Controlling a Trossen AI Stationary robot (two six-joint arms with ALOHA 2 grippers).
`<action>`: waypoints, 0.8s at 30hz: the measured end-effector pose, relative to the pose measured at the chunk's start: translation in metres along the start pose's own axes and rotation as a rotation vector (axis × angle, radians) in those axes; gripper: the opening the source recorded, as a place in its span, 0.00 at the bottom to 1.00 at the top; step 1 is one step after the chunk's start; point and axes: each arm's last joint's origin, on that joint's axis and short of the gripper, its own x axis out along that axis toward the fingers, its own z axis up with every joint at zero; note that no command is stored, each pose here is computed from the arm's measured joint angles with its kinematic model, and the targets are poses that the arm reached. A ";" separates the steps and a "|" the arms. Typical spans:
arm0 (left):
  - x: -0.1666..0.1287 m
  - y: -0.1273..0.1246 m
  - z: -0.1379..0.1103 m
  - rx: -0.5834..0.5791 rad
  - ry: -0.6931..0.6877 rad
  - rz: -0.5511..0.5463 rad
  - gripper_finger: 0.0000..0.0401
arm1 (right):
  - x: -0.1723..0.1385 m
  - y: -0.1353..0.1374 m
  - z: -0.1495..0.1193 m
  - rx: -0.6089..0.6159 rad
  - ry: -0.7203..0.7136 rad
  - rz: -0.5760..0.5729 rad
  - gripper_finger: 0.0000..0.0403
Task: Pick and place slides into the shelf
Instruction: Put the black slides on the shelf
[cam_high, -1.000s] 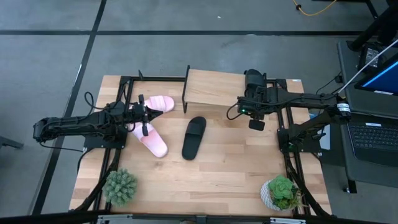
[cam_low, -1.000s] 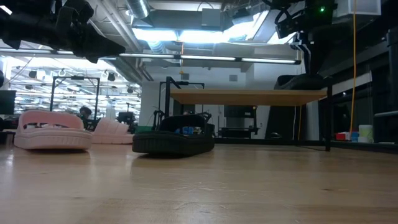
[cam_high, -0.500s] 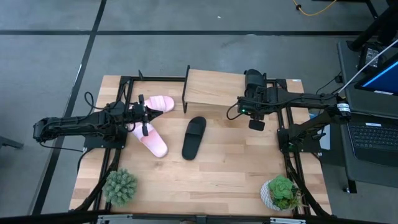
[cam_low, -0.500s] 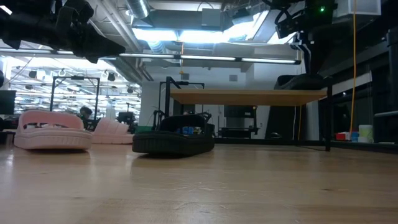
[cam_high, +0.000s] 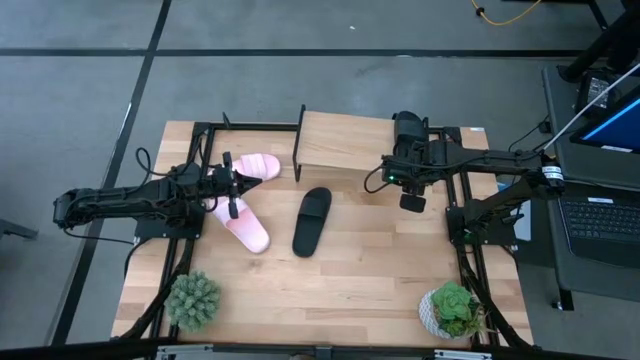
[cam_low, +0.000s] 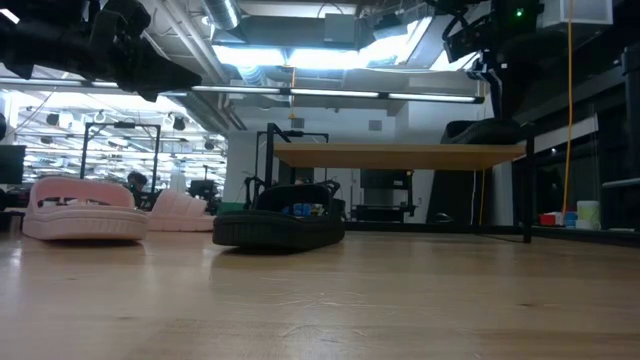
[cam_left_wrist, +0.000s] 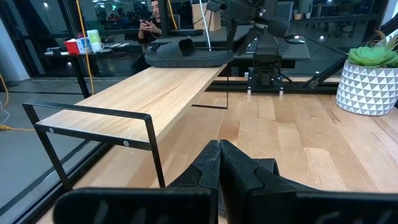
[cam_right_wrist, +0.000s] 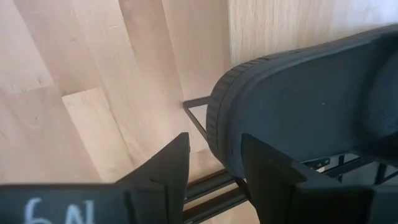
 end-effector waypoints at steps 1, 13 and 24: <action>0.000 0.000 0.000 0.000 0.000 0.000 0.00 | 0.000 0.000 0.000 -0.004 0.000 0.000 0.36; 0.000 0.000 0.000 0.000 0.001 0.000 0.00 | -0.012 -0.004 0.003 0.013 -0.045 0.006 0.36; 0.000 0.000 0.000 0.000 0.001 0.000 0.00 | -0.056 -0.015 0.013 0.089 -0.234 0.113 0.36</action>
